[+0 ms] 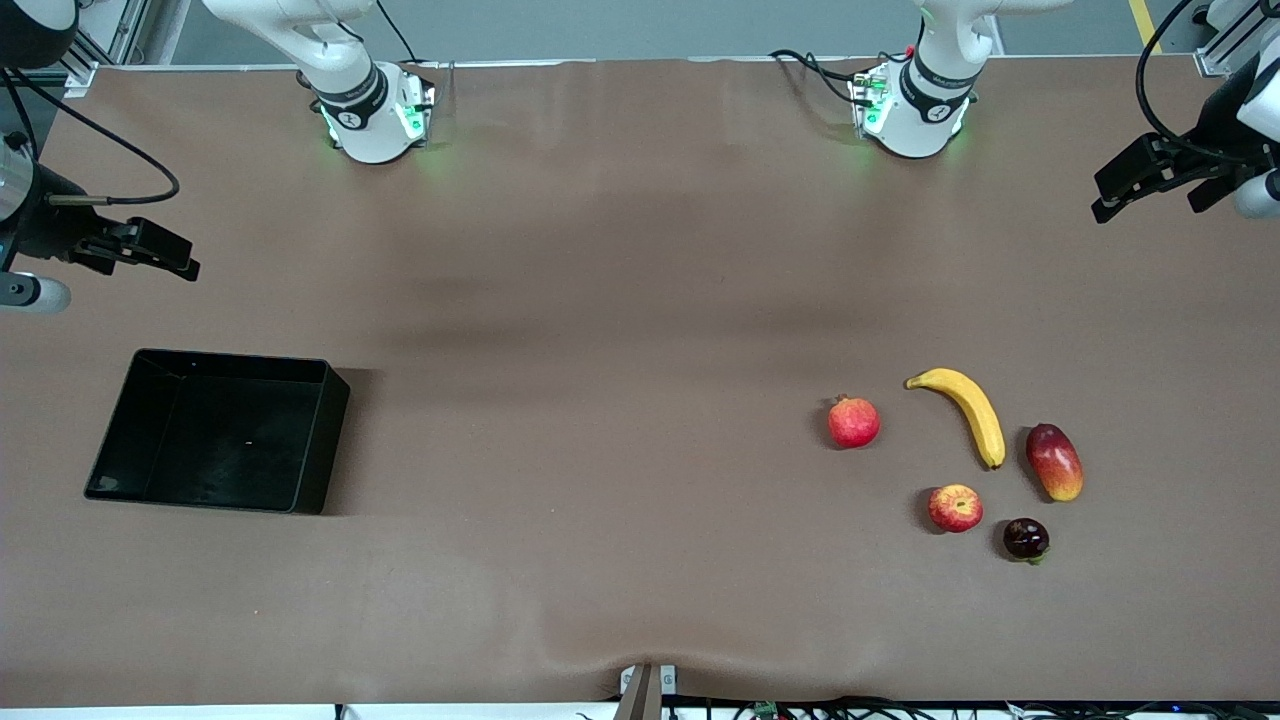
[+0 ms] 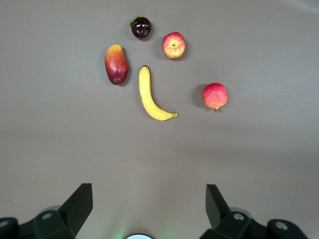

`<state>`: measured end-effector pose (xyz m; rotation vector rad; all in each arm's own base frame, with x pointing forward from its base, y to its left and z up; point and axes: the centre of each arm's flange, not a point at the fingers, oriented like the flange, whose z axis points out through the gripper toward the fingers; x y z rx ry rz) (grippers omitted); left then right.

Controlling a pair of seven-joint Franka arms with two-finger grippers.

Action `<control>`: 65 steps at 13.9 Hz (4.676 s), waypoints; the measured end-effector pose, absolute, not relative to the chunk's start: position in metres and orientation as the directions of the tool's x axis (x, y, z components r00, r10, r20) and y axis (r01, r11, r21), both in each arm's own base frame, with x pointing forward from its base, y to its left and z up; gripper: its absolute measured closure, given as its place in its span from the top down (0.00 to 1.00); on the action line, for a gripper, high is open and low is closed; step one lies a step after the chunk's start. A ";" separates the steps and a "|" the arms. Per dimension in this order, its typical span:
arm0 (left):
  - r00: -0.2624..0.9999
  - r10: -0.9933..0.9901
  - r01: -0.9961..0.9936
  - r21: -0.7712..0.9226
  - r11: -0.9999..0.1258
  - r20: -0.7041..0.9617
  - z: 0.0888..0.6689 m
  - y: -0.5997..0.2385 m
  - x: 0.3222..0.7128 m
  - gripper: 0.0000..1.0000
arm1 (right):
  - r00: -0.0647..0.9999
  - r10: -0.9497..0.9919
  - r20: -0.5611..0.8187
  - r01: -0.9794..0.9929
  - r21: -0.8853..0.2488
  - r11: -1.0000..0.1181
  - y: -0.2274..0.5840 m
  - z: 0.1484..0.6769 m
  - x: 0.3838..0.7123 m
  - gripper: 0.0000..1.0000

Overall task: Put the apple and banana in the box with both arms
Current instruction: 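Reach the left gripper to the apple while the right gripper reaches the box, then grasp the apple with the left gripper while the right gripper grips the box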

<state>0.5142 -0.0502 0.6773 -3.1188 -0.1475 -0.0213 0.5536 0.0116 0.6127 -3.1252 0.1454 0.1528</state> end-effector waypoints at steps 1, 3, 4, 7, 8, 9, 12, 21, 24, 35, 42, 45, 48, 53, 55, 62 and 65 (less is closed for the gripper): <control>0.995 0.094 0.094 -0.019 -0.995 0.015 0.677 -0.050 0.514 1.00 | 0.991 -0.092 -0.098 -0.093 -0.005 -0.996 0.012 0.612 0.554 1.00; 0.995 0.094 0.094 -0.019 -0.995 0.015 0.677 -0.050 0.514 1.00 | 0.991 -0.092 -0.100 -0.093 -0.004 -0.996 0.012 0.612 0.554 1.00; 0.995 0.094 0.094 -0.019 -0.995 0.013 0.677 -0.050 0.514 1.00 | 0.991 -0.092 -0.101 -0.093 -0.004 -0.996 0.012 0.611 0.554 1.00; 0.996 0.094 0.094 -0.021 -0.995 -0.009 0.665 -0.050 0.521 1.00 | 0.990 -0.092 -0.107 -0.093 -0.004 -0.996 0.011 0.608 0.554 1.00; 0.995 0.094 0.094 -0.023 -0.995 -0.021 0.659 -0.050 0.525 1.00 | 0.990 -0.091 -0.111 -0.091 -0.003 -0.996 0.011 0.606 0.554 1.00; 0.995 0.094 0.093 -0.024 -0.995 -0.034 0.651 -0.051 0.531 1.00 | 0.989 -0.089 -0.116 -0.090 -0.003 -0.996 0.010 0.603 0.554 1.00; 0.995 0.094 0.094 -0.021 -0.995 -0.033 0.629 -0.051 0.550 1.00 | 0.990 -0.079 -0.115 -0.080 -0.005 -0.997 0.001 0.596 0.555 1.00; 0.989 0.139 0.139 -0.002 -0.990 -0.042 0.470 -0.058 0.646 1.00 | 1.000 -0.012 0.017 -0.012 -0.007 -1.000 -0.135 0.536 0.563 1.00; 0.982 0.186 0.187 0.010 -0.982 -0.023 0.415 -0.064 0.669 1.00 | 0.999 -0.008 0.041 -0.008 0.001 -1.000 -0.141 0.511 0.567 1.00; 0.981 0.189 0.189 0.001 -0.982 0.050 0.295 -0.067 0.708 1.00 | 0.986 -0.042 0.164 -0.050 0.046 -0.998 -0.160 0.359 0.531 1.00; 0.978 0.172 0.174 -0.014 -0.985 0.115 0.257 -0.053 0.732 1.00 | 0.975 0.020 0.222 -0.003 0.103 -0.995 -0.214 0.297 0.525 1.00; 0.976 0.172 0.175 -0.006 -0.985 0.134 0.246 -0.053 0.736 1.00 | 0.974 0.028 0.227 0.002 0.113 -0.994 -0.222 0.271 0.526 1.00; 0.972 0.192 0.191 0.018 -0.981 0.134 0.234 -0.053 0.736 1.00 | 0.969 0.049 0.241 0.019 0.125 -0.992 -0.226 0.275 0.535 1.00; 0.973 0.202 0.202 0.017 -0.979 0.110 0.203 -0.046 0.734 1.00 | 0.962 0.078 0.261 0.040 0.147 -0.988 -0.238 0.280 0.553 1.00; 0.973 0.204 0.203 0.017 -0.979 0.110 0.202 -0.042 0.734 1.00 | 0.964 0.071 0.257 0.034 0.147 -0.989 -0.247 0.272 0.562 1.00; 0.977 0.181 0.180 0.015 -0.983 0.111 0.202 -0.042 0.734 1.00 | 0.975 0.041 0.219 0.012 0.132 -0.991 -0.272 0.225 0.574 1.00; 0.973 0.207 0.204 0.042 -0.978 0.103 0.202 -0.042 0.734 1.00 | 0.975 0.043 0.218 0.014 0.130 -0.991 -0.272 0.222 0.576 0.81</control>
